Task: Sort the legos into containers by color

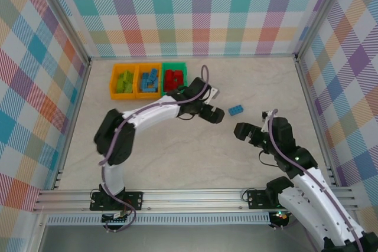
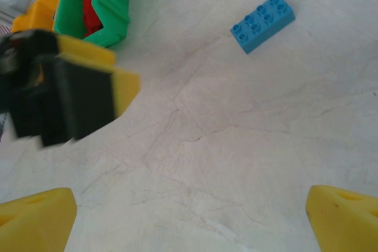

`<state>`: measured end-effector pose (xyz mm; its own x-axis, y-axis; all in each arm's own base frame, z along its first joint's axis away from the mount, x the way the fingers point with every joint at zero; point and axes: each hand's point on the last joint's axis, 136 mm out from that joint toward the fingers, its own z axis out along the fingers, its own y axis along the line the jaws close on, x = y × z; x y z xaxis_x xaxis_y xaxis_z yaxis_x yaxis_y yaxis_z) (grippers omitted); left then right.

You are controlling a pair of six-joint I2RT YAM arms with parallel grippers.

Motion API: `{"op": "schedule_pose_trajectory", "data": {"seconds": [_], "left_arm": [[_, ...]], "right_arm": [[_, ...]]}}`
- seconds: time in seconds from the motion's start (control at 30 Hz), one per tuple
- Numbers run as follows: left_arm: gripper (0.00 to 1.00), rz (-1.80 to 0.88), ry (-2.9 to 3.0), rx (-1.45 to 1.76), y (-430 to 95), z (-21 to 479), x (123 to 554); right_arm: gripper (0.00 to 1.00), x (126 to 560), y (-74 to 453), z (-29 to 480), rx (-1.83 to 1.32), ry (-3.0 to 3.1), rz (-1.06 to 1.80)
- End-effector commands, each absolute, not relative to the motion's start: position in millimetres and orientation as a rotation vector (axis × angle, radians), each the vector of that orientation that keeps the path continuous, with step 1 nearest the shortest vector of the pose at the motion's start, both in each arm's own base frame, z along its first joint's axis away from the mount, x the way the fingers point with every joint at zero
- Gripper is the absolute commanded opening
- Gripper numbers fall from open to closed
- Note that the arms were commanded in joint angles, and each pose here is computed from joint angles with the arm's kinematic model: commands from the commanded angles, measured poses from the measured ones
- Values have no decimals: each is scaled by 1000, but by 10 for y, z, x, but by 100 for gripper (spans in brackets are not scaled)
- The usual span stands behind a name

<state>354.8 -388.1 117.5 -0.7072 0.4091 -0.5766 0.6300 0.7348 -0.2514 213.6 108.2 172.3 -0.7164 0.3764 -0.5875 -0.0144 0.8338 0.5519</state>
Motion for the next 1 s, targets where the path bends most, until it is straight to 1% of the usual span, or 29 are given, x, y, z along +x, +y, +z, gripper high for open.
{"op": "schedule_pose_trajectory", "data": {"seconds": [0.0, 0.1, 0.27, 0.37, 0.47, 0.53, 0.57, 0.63, 0.67, 0.7, 0.77, 0.87, 0.97], "left_arm": [[99, -672, 2359, 888, -4257, 1140, 3703], [99, -675, 2323, 954, -4495, 991, 3845], [99, -634, 2291, 1019, -4709, 755, 4034], [98, -633, 2293, 1073, -4800, 600, 4049], [98, -660, 2287, 1141, -4911, 475, 3967], [95, -647, 2271, 1187, -4970, 404, 3904], [92, -632, 2265, 1211, -4998, 360, 3861], [80, -593, 2267, 1230, -5028, 306, 3826], [74, -577, 2275, 1234, -5029, 284, 3818], [65, -568, 2284, 1236, -5031, 271, 3808], [51, -567, 2304, 1243, -5010, 233, 3785], [39, -566, 2345, 1251, -4955, 199, 3724], [36, -579, 2382, 1232, -4898, 200, 3663]], "right_arm": [[100, 2012, 999, 1630, 338, 2322, 681], [100, 1983, 978, 1683, 315, 2323, 663], [100, 1937, 924, 1697, 301, 2340, 622], [100, 1911, 920, 1685, 303, 2343, 626], [100, 1893, 907, 1659, 309, 2345, 623], [100, 1896, 903, 1653, 311, 2345, 621], [100, 1898, 906, 1655, 308, 2345, 620], [100, 1911, 913, 1657, 306, 2345, 622], [100, 1917, 925, 1659, 302, 2345, 626], [100, 1926, 934, 1660, 300, 2345, 631], [100, 1943, 951, 1657, 297, 2345, 637], [100, 1953, 985, 1664, 291, 2344, 658], [100, 1958, 993, 1655, 292, 2348, 661]]}}
